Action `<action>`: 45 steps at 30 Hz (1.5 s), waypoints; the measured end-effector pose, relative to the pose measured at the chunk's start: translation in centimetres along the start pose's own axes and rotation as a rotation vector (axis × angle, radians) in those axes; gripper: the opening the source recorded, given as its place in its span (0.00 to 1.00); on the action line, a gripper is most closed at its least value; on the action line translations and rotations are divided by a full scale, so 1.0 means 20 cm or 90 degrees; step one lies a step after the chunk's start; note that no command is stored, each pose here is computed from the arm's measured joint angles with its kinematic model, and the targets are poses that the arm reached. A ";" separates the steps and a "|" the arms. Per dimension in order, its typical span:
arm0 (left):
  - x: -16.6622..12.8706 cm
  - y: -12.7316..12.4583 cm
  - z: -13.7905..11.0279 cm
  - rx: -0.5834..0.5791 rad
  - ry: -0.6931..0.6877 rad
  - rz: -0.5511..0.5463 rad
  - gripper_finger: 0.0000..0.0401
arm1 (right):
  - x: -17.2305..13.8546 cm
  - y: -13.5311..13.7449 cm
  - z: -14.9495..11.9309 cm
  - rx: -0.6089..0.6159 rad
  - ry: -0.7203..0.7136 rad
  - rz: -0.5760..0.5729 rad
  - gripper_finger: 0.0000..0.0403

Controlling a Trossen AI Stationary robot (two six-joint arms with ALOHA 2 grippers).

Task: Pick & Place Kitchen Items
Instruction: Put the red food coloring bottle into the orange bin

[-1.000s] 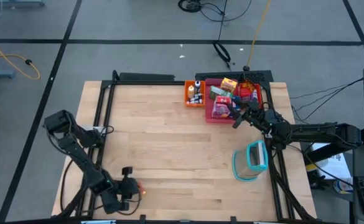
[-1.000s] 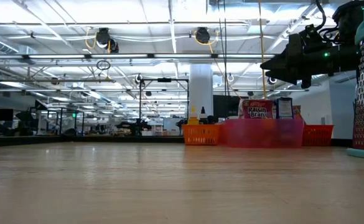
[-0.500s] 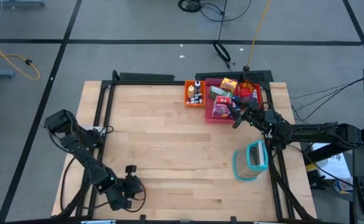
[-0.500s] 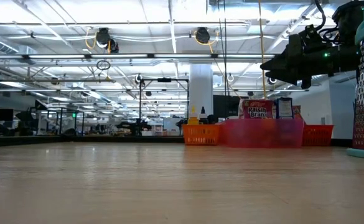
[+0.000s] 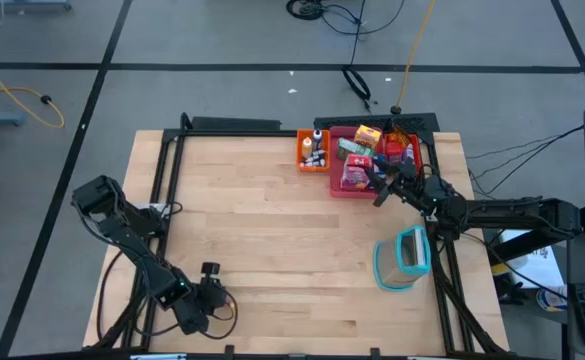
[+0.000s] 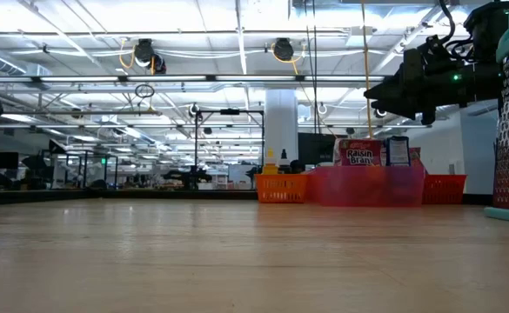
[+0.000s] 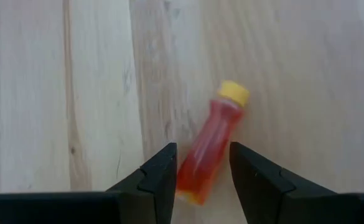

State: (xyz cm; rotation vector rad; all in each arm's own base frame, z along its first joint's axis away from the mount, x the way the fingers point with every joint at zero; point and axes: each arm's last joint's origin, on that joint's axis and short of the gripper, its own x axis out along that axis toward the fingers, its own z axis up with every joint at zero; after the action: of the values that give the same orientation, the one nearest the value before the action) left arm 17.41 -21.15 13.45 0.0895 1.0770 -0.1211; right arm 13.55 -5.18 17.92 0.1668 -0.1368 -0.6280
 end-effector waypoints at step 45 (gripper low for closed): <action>0.03 0.31 0.15 -0.079 -0.136 0.225 0.02 | 0.00 0.00 -0.01 -0.005 0.013 -0.002 0.52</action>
State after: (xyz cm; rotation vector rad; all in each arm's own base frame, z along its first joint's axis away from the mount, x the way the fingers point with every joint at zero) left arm 21.13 -15.35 14.46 0.1505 0.8395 0.2499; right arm 13.57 -5.19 17.70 0.1664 -0.1141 -0.6294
